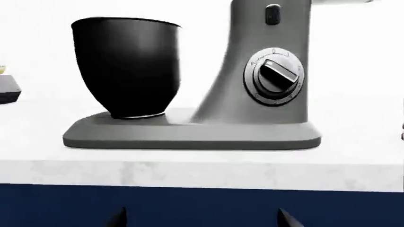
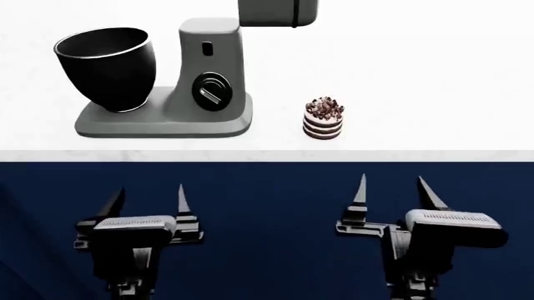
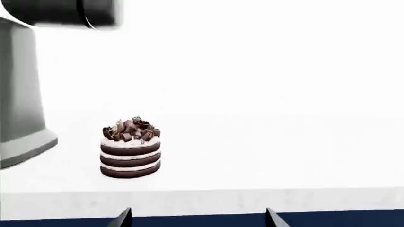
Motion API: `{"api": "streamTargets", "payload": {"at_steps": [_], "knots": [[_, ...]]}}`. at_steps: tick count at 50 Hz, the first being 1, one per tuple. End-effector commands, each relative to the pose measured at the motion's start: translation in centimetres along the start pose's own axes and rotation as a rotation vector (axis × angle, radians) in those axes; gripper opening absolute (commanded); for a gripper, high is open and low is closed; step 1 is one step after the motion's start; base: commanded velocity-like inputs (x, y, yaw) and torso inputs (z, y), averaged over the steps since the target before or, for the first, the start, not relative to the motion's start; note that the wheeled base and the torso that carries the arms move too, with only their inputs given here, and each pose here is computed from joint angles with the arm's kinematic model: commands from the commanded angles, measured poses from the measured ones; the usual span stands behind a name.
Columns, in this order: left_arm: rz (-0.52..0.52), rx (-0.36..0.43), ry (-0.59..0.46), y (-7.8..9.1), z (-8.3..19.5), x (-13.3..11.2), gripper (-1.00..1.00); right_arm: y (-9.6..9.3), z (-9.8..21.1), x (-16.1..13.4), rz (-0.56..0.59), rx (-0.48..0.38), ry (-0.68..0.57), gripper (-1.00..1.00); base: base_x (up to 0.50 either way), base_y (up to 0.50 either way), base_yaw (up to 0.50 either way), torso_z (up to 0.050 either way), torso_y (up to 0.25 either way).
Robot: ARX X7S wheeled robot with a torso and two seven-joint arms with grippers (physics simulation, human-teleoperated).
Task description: Place the cake in the stand mixer bowl.
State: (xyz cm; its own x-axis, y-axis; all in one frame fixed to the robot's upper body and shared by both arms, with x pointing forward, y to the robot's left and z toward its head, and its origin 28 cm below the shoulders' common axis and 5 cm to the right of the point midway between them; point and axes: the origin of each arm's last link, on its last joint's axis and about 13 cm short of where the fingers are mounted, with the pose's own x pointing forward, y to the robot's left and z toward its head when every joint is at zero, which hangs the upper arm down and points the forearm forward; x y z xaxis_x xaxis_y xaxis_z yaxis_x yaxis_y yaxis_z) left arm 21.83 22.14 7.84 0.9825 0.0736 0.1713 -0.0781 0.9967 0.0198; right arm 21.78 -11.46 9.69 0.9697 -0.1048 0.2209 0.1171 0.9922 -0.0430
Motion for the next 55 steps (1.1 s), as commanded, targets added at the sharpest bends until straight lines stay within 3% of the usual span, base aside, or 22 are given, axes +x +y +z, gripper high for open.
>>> {"api": "streamTargets", "payload": {"at_steps": [1, 3, 6, 9, 12, 37, 45, 55], "knots": [[0.138, 0.033, -0.324, 2.9, 10.3, -1.1, 1.00, -3.1, 11.8, -1.9, -0.109, -0.047, -0.378, 1.00, 0.00, 0.00, 0.00, 0.000, 0.000], [0.182, 0.044, -0.395, 3.7, 12.4, -1.8, 1.00, -3.9, 12.4, -2.0, -0.134, -0.054, -0.436, 1.00, 0.00, 0.00, 0.00, 0.000, 0.000], [0.260, 0.044, -0.474, 5.0, 14.4, -2.5, 1.00, -4.1, 13.6, -3.2, -0.066, -0.016, -0.470, 1.00, 0.00, 0.00, 0.00, 0.000, 0.000], [0.275, 0.059, -0.490, 5.4, 14.8, -2.9, 1.00, -4.8, 14.6, -3.9, -0.179, -0.058, -0.507, 1.00, 0.00, 0.00, 0.00, 0.000, 0.000], [0.289, 0.073, -0.489, 5.5, 15.7, -2.9, 1.00, -4.8, 14.8, -4.3, -0.168, -0.054, -0.514, 1.00, 0.00, 0.11, 0.00, 0.000, 0.000], [0.292, 0.097, -0.474, 5.3, 14.5, -3.2, 1.00, -4.4, 13.9, -4.3, -0.147, -0.080, -0.477, 1.00, 0.00, 0.50, 0.00, 0.000, 0.000], [0.287, 0.103, -0.476, 5.3, 14.5, -3.3, 1.00, -4.5, 13.7, -4.2, -0.168, -0.067, -0.453, 1.00, 0.00, 0.02, 0.00, 0.000, 0.000], [0.289, 0.109, -0.479, 5.4, 14.3, -3.3, 1.00, -4.3, 13.4, -4.5, -0.103, -0.070, -0.446, 1.00, 0.38, -0.19, 0.00, 0.000, 0.000]]}}
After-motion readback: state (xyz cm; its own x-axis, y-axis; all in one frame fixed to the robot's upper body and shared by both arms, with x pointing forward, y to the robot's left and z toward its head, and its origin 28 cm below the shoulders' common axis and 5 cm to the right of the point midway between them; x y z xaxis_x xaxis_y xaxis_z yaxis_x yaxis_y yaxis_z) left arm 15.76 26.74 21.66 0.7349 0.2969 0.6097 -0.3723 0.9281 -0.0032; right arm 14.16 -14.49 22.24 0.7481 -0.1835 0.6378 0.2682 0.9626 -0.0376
